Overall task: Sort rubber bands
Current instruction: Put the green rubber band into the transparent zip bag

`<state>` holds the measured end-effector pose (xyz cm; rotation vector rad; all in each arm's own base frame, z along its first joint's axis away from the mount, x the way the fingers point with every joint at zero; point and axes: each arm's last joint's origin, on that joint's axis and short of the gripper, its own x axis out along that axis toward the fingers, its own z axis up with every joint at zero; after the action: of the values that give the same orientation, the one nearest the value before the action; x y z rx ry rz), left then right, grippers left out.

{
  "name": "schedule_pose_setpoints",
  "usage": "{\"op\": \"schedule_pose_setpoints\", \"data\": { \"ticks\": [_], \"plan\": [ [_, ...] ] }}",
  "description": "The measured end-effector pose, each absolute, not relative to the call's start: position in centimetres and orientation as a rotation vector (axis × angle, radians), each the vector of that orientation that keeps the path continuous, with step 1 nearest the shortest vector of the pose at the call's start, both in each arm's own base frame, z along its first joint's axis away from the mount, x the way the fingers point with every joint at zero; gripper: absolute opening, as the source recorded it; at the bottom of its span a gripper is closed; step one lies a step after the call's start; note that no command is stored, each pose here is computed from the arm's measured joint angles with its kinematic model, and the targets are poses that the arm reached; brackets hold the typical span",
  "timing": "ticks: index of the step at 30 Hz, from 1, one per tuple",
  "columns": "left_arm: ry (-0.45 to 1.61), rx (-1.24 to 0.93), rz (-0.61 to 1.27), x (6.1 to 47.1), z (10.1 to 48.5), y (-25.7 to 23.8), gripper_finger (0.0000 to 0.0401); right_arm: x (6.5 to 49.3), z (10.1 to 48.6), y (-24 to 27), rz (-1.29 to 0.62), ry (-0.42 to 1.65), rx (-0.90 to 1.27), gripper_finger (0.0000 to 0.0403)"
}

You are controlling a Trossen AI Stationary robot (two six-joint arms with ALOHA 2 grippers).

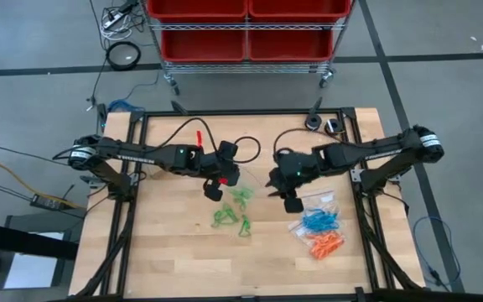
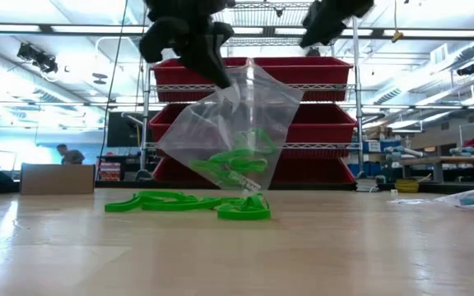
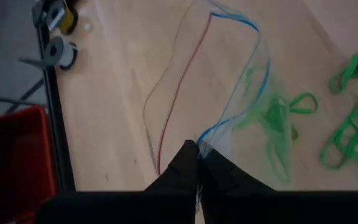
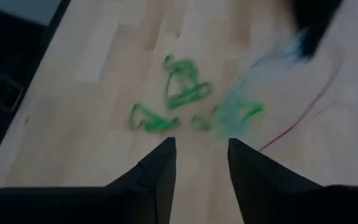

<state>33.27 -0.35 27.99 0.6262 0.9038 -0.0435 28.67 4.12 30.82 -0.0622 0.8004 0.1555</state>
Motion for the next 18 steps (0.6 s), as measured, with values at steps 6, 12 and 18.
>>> {"op": "schedule_pose_setpoints", "data": {
  "ticks": [6,12,18],
  "plan": [
    [0.927,0.602,-0.038,32.8,28.2,-0.3,0.0009,28.5,26.0,5.8,0.174,0.84,-0.008,0.0133],
    [0.937,0.572,-0.031,31.8,28.9,-0.3,0.0009,29.0,20.6,6.6,0.204,0.636,0.054,0.0133],
    [0.909,0.497,-0.076,31.0,29.8,0.3,0.0009,30.1,15.6,6.3,0.183,0.619,0.083,0.0133]
  ]
}}
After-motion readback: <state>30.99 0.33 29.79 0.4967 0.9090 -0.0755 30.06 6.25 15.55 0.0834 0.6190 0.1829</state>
